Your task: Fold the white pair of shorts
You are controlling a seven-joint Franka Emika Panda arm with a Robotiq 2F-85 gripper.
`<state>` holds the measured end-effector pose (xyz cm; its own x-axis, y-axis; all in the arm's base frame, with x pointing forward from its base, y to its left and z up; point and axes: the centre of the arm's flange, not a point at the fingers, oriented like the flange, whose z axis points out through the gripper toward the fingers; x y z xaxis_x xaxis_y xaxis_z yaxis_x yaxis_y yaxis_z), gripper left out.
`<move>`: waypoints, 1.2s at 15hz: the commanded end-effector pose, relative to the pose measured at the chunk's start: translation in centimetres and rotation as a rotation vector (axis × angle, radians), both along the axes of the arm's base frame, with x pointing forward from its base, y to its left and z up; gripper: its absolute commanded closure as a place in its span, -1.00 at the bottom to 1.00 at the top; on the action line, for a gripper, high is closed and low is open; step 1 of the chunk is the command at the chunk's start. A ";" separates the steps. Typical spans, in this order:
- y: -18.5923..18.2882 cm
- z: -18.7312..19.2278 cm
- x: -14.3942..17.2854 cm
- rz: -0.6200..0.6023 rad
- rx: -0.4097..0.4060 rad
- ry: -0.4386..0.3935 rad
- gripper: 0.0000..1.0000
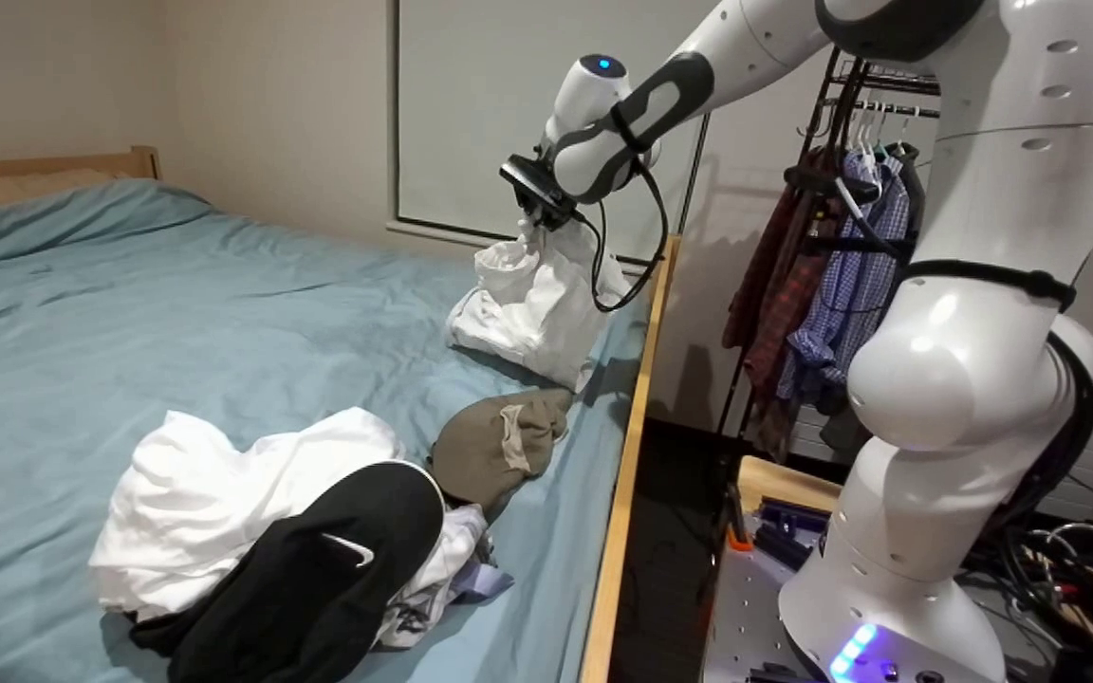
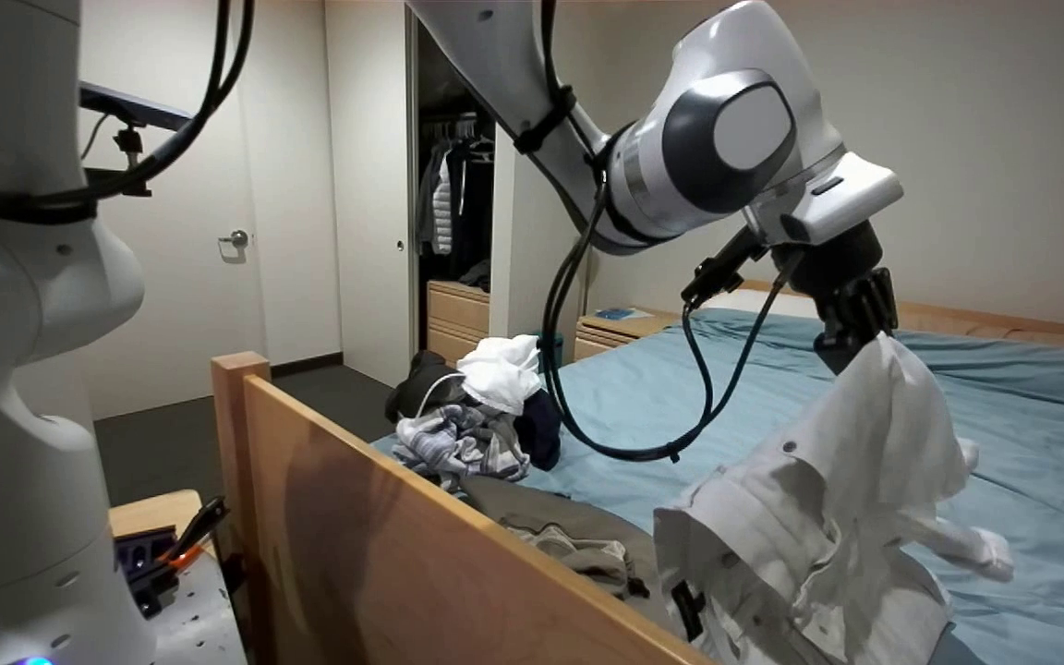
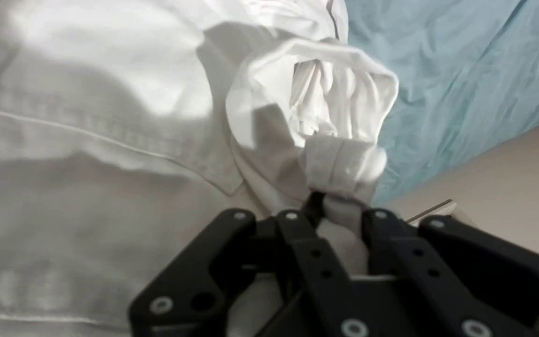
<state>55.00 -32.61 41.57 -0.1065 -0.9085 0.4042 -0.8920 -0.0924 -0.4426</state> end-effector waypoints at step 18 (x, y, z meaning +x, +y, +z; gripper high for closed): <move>1.2 -8.0 5.9 0.058 0.287 -0.049 0.85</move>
<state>61.84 -24.40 31.52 0.0189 -0.9800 0.1981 -0.8656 -0.1152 -0.4872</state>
